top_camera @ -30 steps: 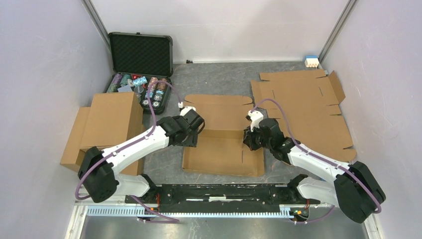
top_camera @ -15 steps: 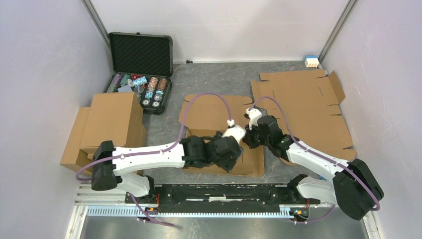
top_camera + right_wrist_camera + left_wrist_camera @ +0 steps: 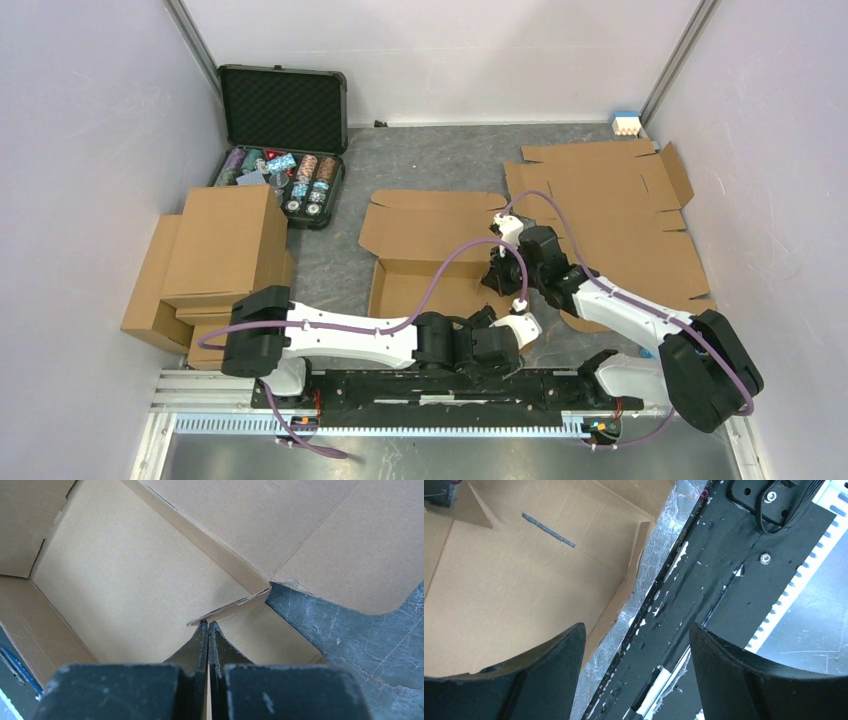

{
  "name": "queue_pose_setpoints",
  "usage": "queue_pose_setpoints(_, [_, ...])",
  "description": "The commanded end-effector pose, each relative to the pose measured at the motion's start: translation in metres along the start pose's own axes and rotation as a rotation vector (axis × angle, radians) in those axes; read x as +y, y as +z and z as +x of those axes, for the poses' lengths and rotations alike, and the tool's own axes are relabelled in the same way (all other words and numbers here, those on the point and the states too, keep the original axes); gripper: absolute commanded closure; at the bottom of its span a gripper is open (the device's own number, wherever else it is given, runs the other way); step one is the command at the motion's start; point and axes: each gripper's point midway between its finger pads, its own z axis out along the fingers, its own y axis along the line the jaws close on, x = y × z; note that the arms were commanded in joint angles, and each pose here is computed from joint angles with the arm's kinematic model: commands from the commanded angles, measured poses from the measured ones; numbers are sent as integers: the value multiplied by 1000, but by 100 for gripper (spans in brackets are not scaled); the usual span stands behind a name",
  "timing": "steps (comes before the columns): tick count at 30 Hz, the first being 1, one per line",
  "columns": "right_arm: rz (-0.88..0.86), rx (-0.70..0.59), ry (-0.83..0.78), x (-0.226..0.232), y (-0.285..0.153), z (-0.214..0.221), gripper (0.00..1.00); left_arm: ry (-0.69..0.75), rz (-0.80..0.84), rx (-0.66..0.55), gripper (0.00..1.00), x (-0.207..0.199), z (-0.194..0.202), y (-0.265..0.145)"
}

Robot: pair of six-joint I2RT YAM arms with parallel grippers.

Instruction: Fold the paper box

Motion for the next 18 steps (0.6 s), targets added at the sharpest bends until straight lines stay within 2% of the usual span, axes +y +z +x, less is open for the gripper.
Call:
queue_pose_setpoints(1, [-50,-67,-3,8,-1,-25,100,38,5,-101,18,-6,-34,4])
queue_pose_setpoints(11, [-48,-74,11,2,-3,-27,100,-46,-99,-128,21,3,-38,29])
queue_pose_setpoints(18, [-42,-83,21,0,-5,-29,100,-86,-194,-90,33,15,-31,41])
